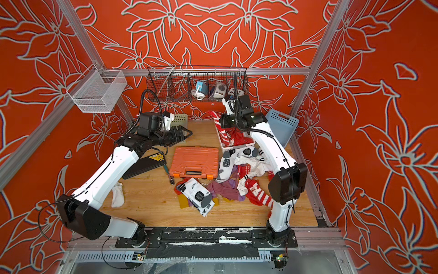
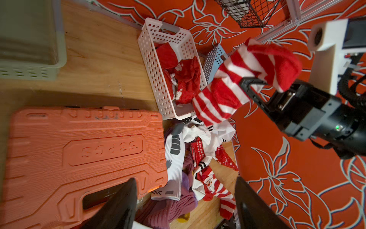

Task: Sort the socks into the basket by color
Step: Place the sock in the bin.

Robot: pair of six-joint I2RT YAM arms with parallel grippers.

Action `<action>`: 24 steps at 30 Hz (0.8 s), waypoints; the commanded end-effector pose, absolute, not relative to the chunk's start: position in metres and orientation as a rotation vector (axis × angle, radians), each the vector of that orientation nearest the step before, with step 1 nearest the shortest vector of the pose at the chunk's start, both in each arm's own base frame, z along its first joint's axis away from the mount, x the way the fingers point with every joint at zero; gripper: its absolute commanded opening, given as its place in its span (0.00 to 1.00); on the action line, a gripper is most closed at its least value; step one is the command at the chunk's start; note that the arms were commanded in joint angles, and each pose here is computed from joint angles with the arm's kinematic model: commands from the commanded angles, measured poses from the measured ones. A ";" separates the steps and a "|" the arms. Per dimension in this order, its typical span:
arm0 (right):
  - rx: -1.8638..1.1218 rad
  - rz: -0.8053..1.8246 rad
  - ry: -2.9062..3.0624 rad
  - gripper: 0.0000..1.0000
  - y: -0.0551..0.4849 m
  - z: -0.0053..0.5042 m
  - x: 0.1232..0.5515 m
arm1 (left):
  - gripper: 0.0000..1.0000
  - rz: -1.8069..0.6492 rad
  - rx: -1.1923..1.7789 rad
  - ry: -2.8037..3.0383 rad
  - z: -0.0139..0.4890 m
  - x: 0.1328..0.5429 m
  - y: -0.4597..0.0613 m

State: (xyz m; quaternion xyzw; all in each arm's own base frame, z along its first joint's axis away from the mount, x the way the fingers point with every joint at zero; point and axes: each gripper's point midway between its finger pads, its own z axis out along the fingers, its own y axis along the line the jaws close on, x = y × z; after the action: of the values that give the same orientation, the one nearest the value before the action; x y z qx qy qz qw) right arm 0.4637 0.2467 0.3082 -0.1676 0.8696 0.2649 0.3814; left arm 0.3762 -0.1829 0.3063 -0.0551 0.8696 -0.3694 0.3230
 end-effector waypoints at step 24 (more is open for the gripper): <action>-0.280 0.237 2.639 0.00 0.176 0.103 0.564 | 0.74 -0.832 -0.091 2.392 0.274 0.337 -0.162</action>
State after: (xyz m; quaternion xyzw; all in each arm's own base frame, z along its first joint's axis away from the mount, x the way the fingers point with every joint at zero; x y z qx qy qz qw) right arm 0.5729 0.1924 0.1459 -0.1128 0.9430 0.1134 0.2919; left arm 0.3421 -0.1658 0.2746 -0.0407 0.8980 -0.3213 0.2980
